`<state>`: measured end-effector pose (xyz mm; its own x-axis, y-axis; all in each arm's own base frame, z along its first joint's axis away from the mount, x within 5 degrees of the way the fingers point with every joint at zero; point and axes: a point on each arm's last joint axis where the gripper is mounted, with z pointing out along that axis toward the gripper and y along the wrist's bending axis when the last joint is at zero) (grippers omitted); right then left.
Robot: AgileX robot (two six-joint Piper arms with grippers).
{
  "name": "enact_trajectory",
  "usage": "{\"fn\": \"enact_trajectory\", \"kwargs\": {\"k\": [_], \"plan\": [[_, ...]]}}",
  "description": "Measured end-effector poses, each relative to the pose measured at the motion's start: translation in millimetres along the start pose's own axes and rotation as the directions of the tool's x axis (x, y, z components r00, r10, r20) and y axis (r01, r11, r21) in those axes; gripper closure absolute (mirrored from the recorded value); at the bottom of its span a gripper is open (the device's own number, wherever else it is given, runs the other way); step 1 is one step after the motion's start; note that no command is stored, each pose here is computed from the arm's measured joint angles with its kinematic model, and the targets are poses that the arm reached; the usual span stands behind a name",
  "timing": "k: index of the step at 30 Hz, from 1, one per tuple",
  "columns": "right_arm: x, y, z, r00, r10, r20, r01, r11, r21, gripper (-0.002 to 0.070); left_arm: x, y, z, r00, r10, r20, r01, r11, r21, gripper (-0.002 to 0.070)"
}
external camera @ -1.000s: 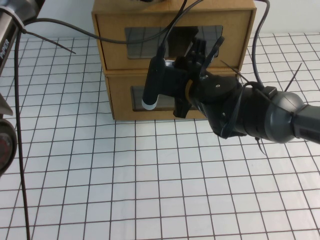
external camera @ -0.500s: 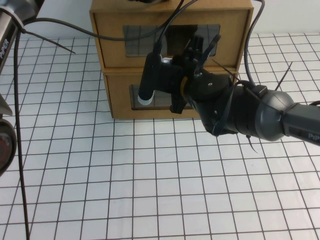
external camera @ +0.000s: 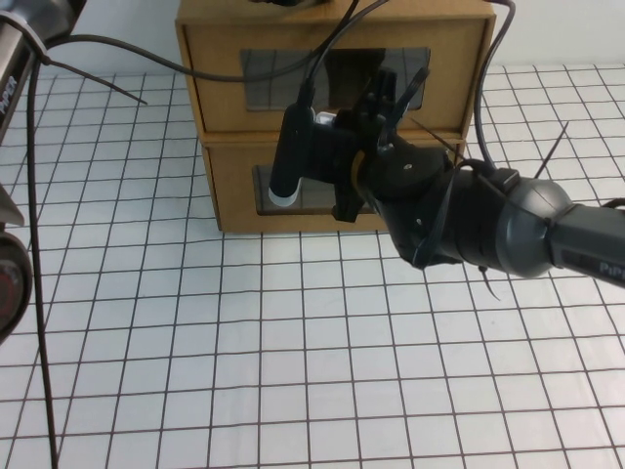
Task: Open the shoe box
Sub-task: 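Pull the top drawer of the cardboard box fully open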
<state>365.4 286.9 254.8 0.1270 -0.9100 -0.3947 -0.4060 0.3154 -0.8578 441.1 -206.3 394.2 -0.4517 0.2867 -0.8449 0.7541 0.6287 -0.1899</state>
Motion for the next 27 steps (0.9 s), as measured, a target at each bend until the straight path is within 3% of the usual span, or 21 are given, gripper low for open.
{"fn": "enact_trajectory", "kwargs": {"k": [12,27], "plan": [[-1.1,8.5,-18.8,0.999,-0.034,-0.009,0.033,0.999,-0.01,0.0664,1.1,-1.0,0.0,1.0,-0.002,-0.013,0.002,1.0,0.01,0.068],[-1.8,32.1,-86.8,0.996,-0.074,0.041,0.077,0.993,-0.085,0.0665,1.7,-1.2,0.0,1.0,-0.002,-0.018,0.002,1.0,0.013,0.068]]}}
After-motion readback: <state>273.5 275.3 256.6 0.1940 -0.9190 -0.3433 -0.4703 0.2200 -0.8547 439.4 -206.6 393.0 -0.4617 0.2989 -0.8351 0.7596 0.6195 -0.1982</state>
